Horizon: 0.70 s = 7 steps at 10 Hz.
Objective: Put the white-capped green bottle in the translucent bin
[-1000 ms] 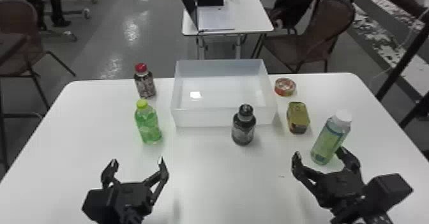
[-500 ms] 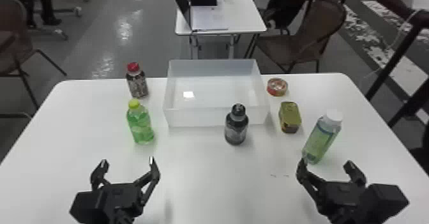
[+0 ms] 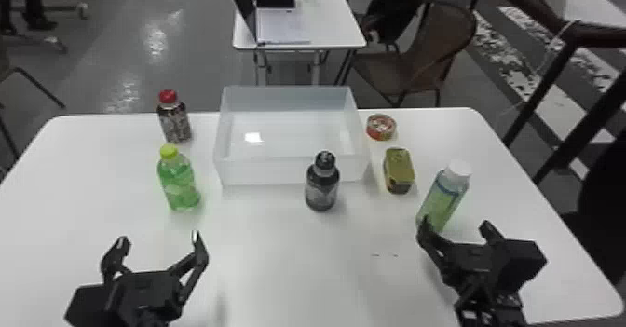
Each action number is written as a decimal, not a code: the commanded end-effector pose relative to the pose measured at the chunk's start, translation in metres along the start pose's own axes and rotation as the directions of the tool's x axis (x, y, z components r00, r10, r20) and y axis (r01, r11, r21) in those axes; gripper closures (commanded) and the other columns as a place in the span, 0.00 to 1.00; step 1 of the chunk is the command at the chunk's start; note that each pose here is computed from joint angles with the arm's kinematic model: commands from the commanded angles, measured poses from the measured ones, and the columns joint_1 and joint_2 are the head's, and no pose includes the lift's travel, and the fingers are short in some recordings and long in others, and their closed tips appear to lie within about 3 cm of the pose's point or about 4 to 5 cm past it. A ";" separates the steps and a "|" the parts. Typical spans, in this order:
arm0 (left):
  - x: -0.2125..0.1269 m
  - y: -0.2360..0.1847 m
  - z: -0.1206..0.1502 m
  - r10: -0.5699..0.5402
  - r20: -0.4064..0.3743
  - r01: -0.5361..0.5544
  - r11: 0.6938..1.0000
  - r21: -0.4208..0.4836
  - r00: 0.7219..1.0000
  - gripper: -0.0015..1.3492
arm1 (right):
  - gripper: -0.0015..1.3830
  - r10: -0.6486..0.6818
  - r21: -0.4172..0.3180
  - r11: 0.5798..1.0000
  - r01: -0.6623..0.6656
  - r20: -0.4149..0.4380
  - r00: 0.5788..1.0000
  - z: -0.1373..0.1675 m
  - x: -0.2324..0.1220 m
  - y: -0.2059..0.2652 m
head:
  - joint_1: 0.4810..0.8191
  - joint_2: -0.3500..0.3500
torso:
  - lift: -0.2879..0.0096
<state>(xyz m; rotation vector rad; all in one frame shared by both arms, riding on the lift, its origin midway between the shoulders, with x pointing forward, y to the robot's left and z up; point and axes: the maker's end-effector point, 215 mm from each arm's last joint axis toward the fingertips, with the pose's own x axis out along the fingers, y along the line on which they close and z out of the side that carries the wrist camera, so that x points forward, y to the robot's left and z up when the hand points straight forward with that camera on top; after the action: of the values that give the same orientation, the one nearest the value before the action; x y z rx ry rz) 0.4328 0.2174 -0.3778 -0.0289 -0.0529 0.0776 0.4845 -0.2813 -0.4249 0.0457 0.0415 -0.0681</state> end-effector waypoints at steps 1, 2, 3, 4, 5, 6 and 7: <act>-0.001 0.001 -0.001 0.005 -0.002 -0.005 1.000 -0.006 1.000 0.11 | 0.08 -0.005 0.005 1.000 0.005 0.004 1.000 -0.004 0.011 0.001 | 0.63 0.39 | 0.58; -0.001 0.001 0.000 0.009 -0.001 -0.009 1.000 -0.009 1.000 0.11 | 0.08 0.015 0.003 1.000 -0.016 0.014 1.000 -0.002 0.020 0.006 | 0.63 0.39 | 0.58; -0.001 0.002 -0.001 0.009 -0.002 -0.009 1.000 -0.008 1.000 0.11 | 0.08 0.065 -0.003 0.998 -0.065 0.028 0.997 0.003 0.032 0.014 | 0.63 0.39 | 0.58; -0.001 0.001 0.000 0.008 0.000 -0.008 1.000 -0.011 1.000 0.11 | 0.08 0.092 -0.011 0.996 -0.092 0.036 0.995 0.005 0.041 0.017 | 0.63 0.41 | 0.58; -0.001 0.001 -0.001 0.008 -0.001 -0.008 1.000 -0.011 1.000 0.11 | 0.08 0.103 -0.015 0.995 -0.103 0.050 0.993 0.012 0.047 0.020 | 0.63 0.42 | 0.58; -0.001 0.001 -0.001 0.007 -0.003 -0.007 1.000 -0.012 1.000 0.11 | 0.09 0.105 -0.018 0.994 -0.104 0.053 0.993 0.014 0.048 0.020 | 0.63 0.42 | 0.58; 0.000 0.001 -0.001 0.010 -0.001 -0.010 1.000 -0.014 1.000 0.11 | 0.23 0.105 -0.019 0.994 -0.104 0.052 0.993 0.014 0.049 0.019 | 0.63 0.42 | 0.58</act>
<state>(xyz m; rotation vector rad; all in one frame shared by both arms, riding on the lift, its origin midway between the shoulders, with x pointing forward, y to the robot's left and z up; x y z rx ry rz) 0.4320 0.2178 -0.3789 -0.0420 -0.0507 0.0850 0.5347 -0.2656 -0.4126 0.0302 -0.0131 0.0355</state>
